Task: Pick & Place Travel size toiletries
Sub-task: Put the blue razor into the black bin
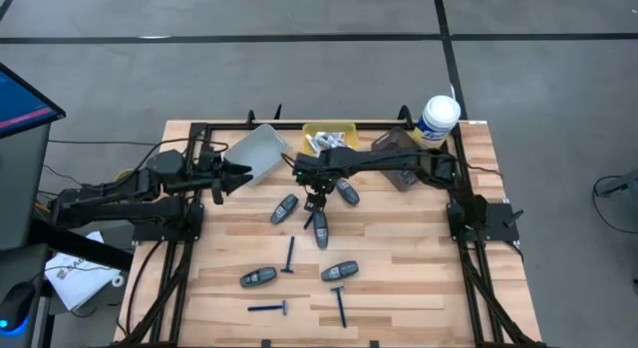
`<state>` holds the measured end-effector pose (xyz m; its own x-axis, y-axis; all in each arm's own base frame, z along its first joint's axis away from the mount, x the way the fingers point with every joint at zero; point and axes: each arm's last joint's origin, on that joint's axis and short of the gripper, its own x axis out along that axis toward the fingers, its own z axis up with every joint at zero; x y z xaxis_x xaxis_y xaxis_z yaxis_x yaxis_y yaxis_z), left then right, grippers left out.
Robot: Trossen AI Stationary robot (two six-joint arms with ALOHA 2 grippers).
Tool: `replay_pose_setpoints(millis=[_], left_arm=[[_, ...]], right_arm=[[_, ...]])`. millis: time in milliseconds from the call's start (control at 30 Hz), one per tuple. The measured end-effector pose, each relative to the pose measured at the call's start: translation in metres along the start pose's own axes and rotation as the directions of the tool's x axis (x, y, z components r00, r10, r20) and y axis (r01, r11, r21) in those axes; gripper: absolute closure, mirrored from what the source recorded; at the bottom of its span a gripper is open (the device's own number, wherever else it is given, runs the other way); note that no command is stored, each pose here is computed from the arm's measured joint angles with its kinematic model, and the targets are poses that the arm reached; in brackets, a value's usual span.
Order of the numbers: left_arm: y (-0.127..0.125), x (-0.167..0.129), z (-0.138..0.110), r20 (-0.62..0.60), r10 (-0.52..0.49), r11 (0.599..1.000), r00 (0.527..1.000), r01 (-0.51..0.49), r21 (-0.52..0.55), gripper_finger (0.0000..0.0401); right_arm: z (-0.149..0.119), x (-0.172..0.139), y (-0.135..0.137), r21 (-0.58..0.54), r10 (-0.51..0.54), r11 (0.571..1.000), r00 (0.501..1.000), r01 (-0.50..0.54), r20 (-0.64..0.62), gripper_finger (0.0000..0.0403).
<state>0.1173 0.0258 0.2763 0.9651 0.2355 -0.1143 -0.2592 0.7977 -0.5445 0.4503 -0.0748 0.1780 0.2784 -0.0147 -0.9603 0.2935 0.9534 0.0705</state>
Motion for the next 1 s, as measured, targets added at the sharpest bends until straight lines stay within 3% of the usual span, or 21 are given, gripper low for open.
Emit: replay_pose_setpoints(millis=[267, 567, 833, 1000], left_arm=[[0.0, 0.0, 0.0, 0.0, 0.0, 1.0, 1.0, 0.0, 0.002, 0.0202], [0.0, 0.0, 0.0, 0.0, 0.0, 1.0, 1.0, 0.0, 0.002, 0.0203], [0.0, 0.0, 0.0, 0.0, 0.0, 1.0, 1.0, 0.0, 0.003, 0.0203], [0.0, 0.0, 0.0, -0.001, 0.0, 1.0, 1.0, 0.0, 0.003, 0.0201]], right_arm=[[-0.001, 0.012, -0.001, -0.017, 0.022, 1.0, 1.0, -0.022, -0.007, 0.0168], [-0.006, 0.024, -0.021, 0.025, 0.009, 1.0, 1.0, -0.009, -0.011, 0.0168], [-0.015, 0.037, -0.008, 0.008, 0.021, 1.0, 1.0, -0.021, -0.001, 0.0168], [-0.017, 0.037, -0.011, 0.037, 0.02, 0.999, 1.0, -0.02, -0.014, 0.0194]])
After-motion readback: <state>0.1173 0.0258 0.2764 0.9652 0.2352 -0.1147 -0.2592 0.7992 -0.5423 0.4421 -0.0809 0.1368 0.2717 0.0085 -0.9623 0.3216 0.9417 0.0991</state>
